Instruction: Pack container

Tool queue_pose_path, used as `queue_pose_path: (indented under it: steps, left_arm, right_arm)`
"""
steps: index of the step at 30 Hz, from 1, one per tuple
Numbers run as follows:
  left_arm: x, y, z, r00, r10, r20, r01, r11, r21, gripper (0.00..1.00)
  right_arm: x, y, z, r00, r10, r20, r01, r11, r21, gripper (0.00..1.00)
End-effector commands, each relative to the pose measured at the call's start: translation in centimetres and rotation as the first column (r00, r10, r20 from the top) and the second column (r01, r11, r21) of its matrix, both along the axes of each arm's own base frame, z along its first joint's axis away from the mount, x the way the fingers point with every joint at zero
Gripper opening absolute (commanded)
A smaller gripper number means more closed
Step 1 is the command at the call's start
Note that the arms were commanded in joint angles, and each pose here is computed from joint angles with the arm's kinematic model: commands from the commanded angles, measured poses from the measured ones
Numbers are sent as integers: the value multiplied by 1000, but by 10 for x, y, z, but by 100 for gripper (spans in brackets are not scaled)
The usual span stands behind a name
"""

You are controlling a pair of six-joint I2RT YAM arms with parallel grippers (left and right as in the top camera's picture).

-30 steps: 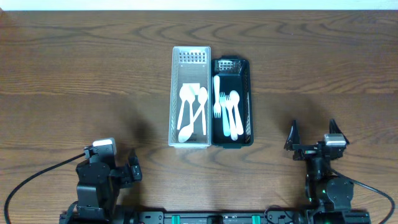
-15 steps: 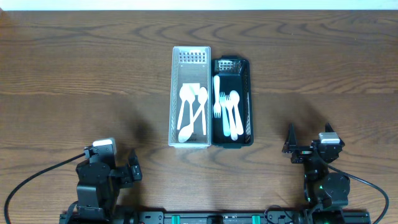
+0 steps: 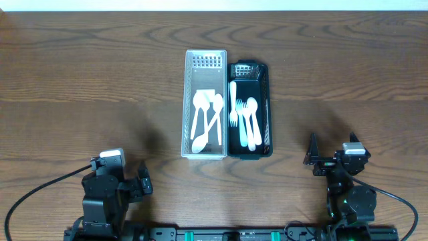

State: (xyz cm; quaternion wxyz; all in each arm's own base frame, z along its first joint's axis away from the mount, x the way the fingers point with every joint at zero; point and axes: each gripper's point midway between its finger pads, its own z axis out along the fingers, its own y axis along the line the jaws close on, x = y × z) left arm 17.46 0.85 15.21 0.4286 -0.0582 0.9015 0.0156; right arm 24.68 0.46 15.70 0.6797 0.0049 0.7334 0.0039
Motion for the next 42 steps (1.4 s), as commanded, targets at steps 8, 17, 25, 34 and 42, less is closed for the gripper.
queue_pose_path:
  steps: [8,17,25,34,42]
  left_arm:
    - [-6,7,6,986,37,165,-33,999,-23,98]
    - [41,-1,3,928,-23,372,26,1000,-2,98]
    - [64,-3,-18,886,-42,462,35,999,25,98]
    - [65,-3,-17,882,-43,469,36,999,22,98]
    - [65,-3,-17,882,-42,469,36,999,22,98]
  right_arm:
    - [0,-3,-1,1000,-14,-1,14,1000,-12,99]
    - [0,-3,-1,1000,-14,-1,14,1000,-12,99]
    - [0,-3,-1,1000,-14,-1,14,1000,-12,99]
    - [0,-3,-1,1000,-14,-1,14,1000,-12,99]
    - [0,-3,-1,1000,-14,-1,14,1000,-12,99]
